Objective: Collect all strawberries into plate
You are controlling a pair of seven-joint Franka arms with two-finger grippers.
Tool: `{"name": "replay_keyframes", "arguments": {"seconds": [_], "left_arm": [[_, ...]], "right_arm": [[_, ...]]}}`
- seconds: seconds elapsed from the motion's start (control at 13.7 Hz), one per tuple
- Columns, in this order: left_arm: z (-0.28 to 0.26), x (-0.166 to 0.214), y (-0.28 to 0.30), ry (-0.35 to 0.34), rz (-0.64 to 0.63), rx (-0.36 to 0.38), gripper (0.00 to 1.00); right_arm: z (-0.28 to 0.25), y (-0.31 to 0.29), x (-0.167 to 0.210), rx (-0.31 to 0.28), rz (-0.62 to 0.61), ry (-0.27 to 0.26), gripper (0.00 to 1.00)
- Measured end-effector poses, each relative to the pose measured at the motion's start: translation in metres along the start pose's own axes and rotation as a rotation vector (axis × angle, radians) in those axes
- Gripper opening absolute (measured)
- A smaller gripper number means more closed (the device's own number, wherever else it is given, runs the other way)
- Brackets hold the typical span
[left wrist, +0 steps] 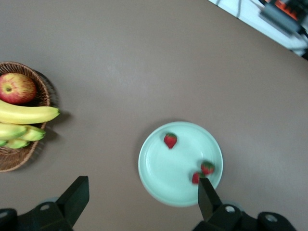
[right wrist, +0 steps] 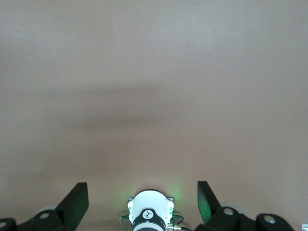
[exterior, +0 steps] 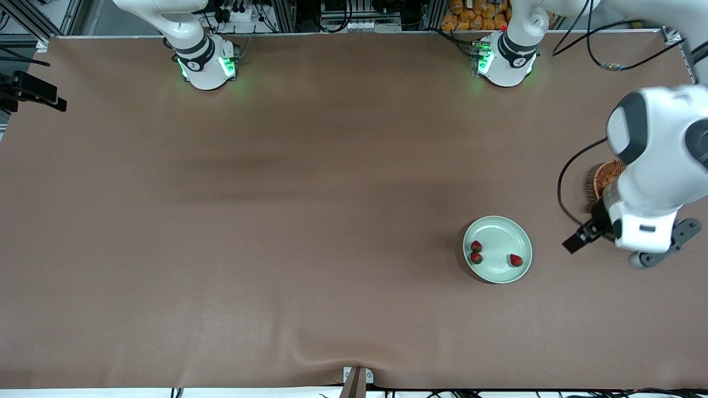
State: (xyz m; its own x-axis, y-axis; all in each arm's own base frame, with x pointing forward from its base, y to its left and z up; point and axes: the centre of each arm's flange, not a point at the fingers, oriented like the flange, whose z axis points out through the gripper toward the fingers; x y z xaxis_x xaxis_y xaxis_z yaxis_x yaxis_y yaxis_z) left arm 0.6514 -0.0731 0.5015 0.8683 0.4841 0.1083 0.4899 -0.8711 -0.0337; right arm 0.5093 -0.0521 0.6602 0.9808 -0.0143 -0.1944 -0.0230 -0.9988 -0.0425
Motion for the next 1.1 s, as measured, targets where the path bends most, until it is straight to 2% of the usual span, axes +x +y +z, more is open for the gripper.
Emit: {"name": "replay_keyframes", "arguments": {"seconds": [0.29, 0.59, 0.88, 1.1], "left_arm": [[-0.044, -0.034, -0.005, -0.06, 0.14, -0.048, 1.0], [-0.072, -0.058, -0.009, -0.075, 0.249, -0.114, 1.0], [-0.077, -0.081, -0.002, -0.103, 0.431, -0.042, 1.0], [-0.085, -0.087, -0.009, -0.12, 0.555, -0.034, 1.0]], "right_arm": [[-0.002, 0.0, -0.001, -0.001, 0.001, 0.004, 1.0], [-0.005, -0.001, -0.005, -0.002, 0.027, 0.012, 1.0], [-0.006, -0.002, -0.006, -0.004, 0.029, 0.012, 1.0], [-0.006, -0.002, -0.006, -0.017, 0.031, 0.011, 1.0]]}}
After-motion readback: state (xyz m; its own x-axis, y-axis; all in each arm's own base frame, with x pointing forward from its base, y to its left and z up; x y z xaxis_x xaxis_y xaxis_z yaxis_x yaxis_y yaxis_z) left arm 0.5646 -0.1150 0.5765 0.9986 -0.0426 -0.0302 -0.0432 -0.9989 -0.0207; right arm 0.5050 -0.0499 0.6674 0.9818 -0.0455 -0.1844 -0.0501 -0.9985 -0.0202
